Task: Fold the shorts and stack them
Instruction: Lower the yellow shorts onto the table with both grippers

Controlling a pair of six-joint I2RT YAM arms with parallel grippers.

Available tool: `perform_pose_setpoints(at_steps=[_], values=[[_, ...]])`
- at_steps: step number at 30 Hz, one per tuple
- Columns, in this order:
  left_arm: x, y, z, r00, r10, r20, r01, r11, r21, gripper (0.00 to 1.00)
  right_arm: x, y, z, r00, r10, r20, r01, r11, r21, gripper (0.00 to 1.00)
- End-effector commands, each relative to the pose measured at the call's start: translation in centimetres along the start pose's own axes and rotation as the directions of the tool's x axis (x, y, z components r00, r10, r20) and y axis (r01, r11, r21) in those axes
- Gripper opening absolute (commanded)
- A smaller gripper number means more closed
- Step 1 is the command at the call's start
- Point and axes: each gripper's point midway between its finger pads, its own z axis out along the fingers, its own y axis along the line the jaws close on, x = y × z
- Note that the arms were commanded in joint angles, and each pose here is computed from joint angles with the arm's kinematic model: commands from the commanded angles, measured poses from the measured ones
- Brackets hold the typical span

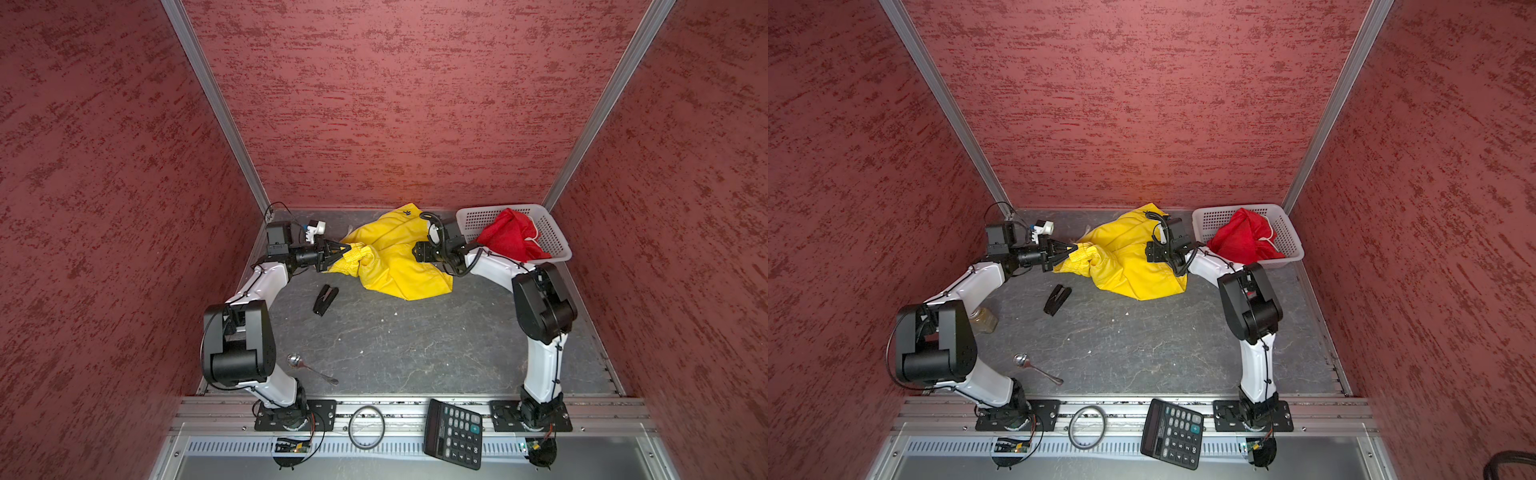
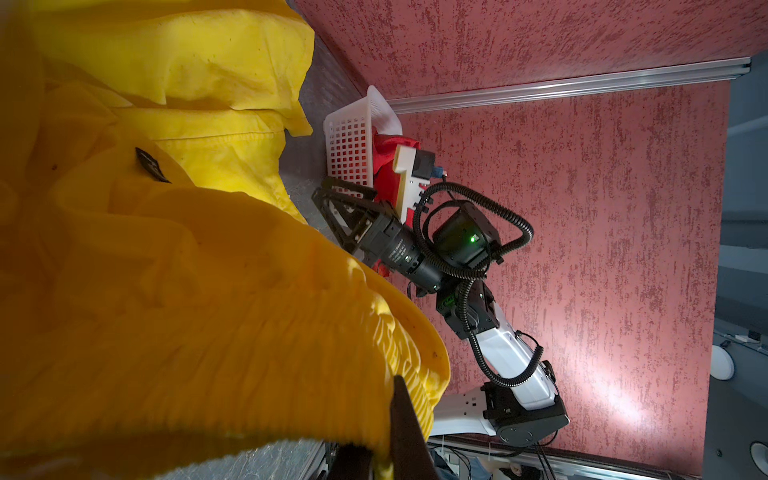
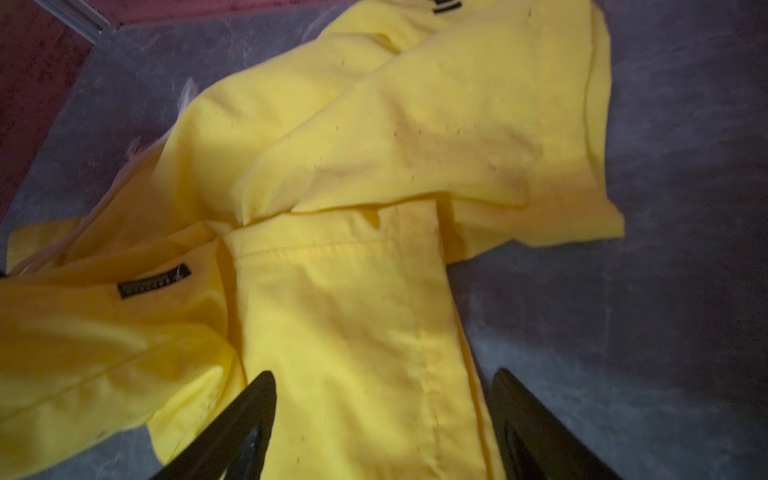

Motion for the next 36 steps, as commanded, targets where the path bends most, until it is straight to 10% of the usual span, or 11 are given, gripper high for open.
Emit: perform_pose_setpoints(at_steps=[1,6,16,21,24,36], values=[[-0.1,-0.3,-0.1,0.999,0.035,0.001,-0.035,0.999,0.007,0.09,-0.8,-1.3,1.4,1.0,0.001,-0.003,-0.001,0.998,0.067,0.81],[-0.2,0.0,-0.1,1.0,0.02,0.0,-0.02,1.0,0.004,0.09,-1.2,-2.3,3.6,0.998,0.068,-0.018,-0.067,0.997,0.038,0.65],[0.0,-0.3,-0.2,1.0,0.025,0.002,-0.025,1.0,0.004,0.09,-0.9,-1.9,7.3,0.989,0.125,-0.079,-0.13,0.99,-0.063,0.65],[0.1,-0.7,-0.4,0.999,0.033,0.01,-0.033,0.999,0.002,0.09,-0.9,-1.1,7.9,0.981,0.163,-0.101,-0.177,0.975,-0.138,0.19],[0.0,-0.5,-0.4,1.0,0.026,0.013,-0.026,1.0,-0.002,0.09,-1.7,-0.6,6.4,0.985,0.156,-0.075,-0.166,0.975,-0.146,0.01],[-0.3,0.2,-0.7,0.999,-0.003,0.035,0.004,1.0,-0.017,0.08,-7.4,0.3,-7.7,0.977,0.09,0.193,-0.067,0.99,-0.124,0.0]])
